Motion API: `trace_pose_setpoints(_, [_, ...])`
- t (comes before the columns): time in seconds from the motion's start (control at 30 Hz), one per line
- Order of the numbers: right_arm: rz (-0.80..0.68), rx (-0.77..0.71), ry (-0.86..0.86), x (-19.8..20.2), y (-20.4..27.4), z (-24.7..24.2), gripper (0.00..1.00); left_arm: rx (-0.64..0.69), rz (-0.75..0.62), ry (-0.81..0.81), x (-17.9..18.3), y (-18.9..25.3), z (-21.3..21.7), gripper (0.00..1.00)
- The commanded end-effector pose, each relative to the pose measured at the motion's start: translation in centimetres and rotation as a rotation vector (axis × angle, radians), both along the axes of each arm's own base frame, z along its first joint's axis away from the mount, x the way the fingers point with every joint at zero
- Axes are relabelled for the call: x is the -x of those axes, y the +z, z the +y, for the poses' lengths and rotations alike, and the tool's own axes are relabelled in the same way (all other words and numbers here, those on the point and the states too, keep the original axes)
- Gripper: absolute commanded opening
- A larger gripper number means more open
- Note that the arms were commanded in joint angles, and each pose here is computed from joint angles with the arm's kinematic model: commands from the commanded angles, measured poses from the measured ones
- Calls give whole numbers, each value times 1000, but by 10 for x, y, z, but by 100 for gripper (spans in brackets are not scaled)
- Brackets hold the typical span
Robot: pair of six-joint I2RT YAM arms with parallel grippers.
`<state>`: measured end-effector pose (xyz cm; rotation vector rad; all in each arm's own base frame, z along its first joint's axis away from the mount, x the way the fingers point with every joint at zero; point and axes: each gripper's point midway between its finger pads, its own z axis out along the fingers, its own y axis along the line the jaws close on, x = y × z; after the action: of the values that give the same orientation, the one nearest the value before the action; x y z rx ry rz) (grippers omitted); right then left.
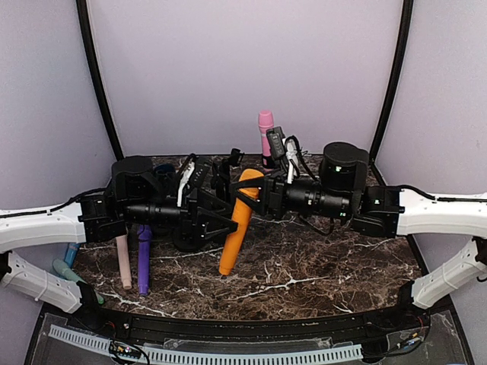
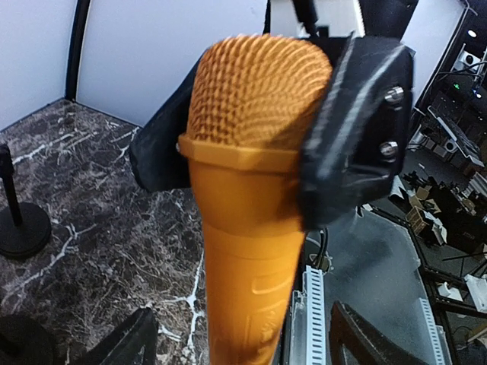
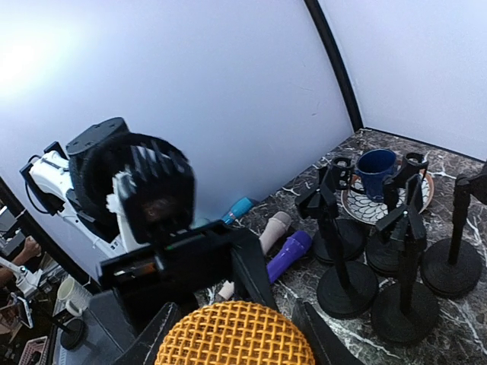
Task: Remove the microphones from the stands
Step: Pass from the right arm to the left
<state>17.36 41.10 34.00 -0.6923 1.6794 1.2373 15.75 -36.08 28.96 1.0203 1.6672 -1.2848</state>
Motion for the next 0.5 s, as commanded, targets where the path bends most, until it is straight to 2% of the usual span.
trace_pose_setpoints(0.0, [-38, -124, 114, 18, 36, 14, 31, 34, 57, -54, 9, 1, -12, 80])
trace_pose_setpoints(0.17, [-41, -105, 113, 18, 30, 18, 31, 60, 52, -44, 8, 6, -14, 77])
trace_pose_setpoints(0.3, [-42, -101, 110, 17, 29, 18, 31, 68, 58, -34, 7, 5, -14, 61])
trace_pose_setpoints(0.47, [-44, -95, 92, 14, 28, 16, 31, 69, 71, -36, 7, 2, -15, 52])
